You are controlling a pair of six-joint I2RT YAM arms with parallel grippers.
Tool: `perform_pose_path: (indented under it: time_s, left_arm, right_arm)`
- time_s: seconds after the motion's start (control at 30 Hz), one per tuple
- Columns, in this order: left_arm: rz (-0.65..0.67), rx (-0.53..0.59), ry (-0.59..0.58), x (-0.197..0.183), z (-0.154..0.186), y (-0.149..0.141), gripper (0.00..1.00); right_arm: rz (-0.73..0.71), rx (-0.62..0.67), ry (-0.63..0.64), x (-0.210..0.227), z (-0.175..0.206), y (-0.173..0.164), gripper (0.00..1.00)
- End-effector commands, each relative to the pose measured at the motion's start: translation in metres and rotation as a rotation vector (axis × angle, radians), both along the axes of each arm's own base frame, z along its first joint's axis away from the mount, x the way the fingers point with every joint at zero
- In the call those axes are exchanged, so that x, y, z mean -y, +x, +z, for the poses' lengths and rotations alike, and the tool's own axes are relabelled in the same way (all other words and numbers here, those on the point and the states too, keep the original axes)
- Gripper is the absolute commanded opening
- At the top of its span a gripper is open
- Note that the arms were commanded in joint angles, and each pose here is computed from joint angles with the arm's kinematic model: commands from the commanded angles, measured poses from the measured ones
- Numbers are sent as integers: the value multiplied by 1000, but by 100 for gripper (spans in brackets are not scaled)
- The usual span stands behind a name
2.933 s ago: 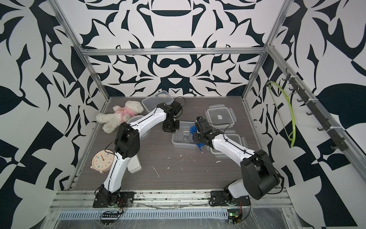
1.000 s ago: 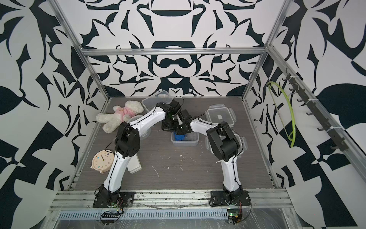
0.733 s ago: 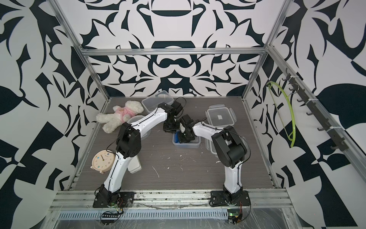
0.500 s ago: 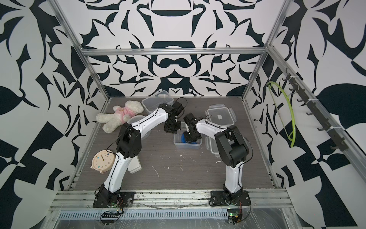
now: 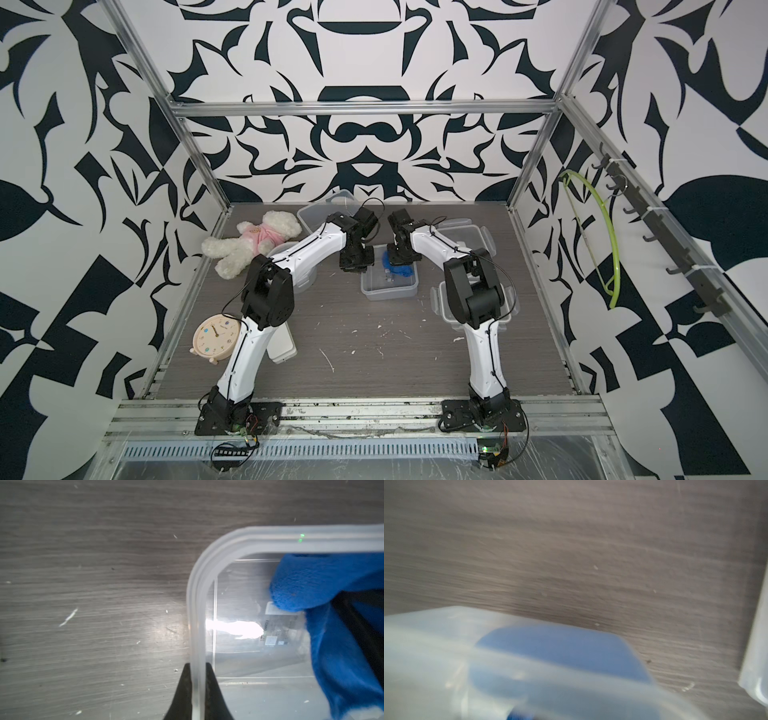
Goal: Wipe the insides of the lunch boxes
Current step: Move the lunch box to the center of the board, then place the cleaning item at the center of the board.
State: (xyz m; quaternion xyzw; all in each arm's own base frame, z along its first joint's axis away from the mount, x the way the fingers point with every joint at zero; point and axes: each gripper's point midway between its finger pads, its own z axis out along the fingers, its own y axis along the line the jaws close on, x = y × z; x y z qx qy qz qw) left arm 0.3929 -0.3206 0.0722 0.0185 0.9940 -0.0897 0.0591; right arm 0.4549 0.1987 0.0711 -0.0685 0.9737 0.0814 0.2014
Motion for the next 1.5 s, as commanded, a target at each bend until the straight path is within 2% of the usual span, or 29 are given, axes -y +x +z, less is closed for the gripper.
perform_pose_path:
  time_s: [0.0, 0.23, 0.33, 0.4, 0.53, 0.63, 0.73, 0.83, 0.97, 1.0, 1.03, 1.1, 1.23, 1.3, 1.37, 1.4, 1.43, 1.47]
  left_arm:
    - [-63, -62, 17, 9, -9, -9, 0]
    - [-14, -42, -36, 14, -11, 28, 0]
    - [27, -17, -83, 14, -5, 43, 1]
    - [50, 1, -122, 16, 0, 51, 7]
    - [62, 48, -220, 30, 15, 63, 22]
    - [76, 71, -269, 38, 25, 69, 27]
    - [90, 72, -304, 44, 32, 71, 33]
    - [100, 81, -327, 46, 41, 71, 40]
    - [109, 109, -337, 41, 59, 67, 45]
    - [111, 118, -333, 38, 64, 66, 45]
    - [114, 127, -326, 34, 69, 63, 45]
    - [119, 140, -311, 27, 78, 58, 45]
    - [123, 162, -274, 11, 91, 44, 45]
    - [126, 164, -253, 3, 92, 37, 46]
    - [131, 162, -238, -3, 91, 31, 45]
    - [131, 156, -233, -5, 89, 28, 45]
    - [130, 153, -229, -7, 88, 25, 45]
    - [130, 151, -227, -7, 86, 23, 45]
  right_arm:
    - [25, 342, 256, -25, 115, 31, 0]
    - [-2, 479, 312, 7, 187, -13, 0]
    - [-46, 513, 273, 28, 199, -38, 0]
    - [-63, 509, 237, 41, 196, -56, 0]
    - [-84, 443, 191, 61, 166, -95, 0]
    - [-92, 364, 197, 67, 139, -124, 0]
    - [-83, 228, 201, 68, 97, -163, 0]
    - [-23, 86, 150, 61, 50, -212, 0]
    - [60, -13, 70, 48, 8, -260, 0]
    - [72, -19, 46, 45, 0, -267, 4]
    - [89, -25, 32, 40, -6, -271, 12]
    - [121, -40, 9, 29, -17, -275, 33]
    - [207, -66, -45, 2, -38, -280, 54]
    - [229, -66, -25, -9, -43, -281, 71]
    - [223, -62, 5, -13, -44, -282, 75]
    - [218, -53, 21, -14, -42, -282, 94]
    - [211, -42, 30, -13, -39, -282, 100]
    - [211, -33, 37, -11, -36, -283, 100]
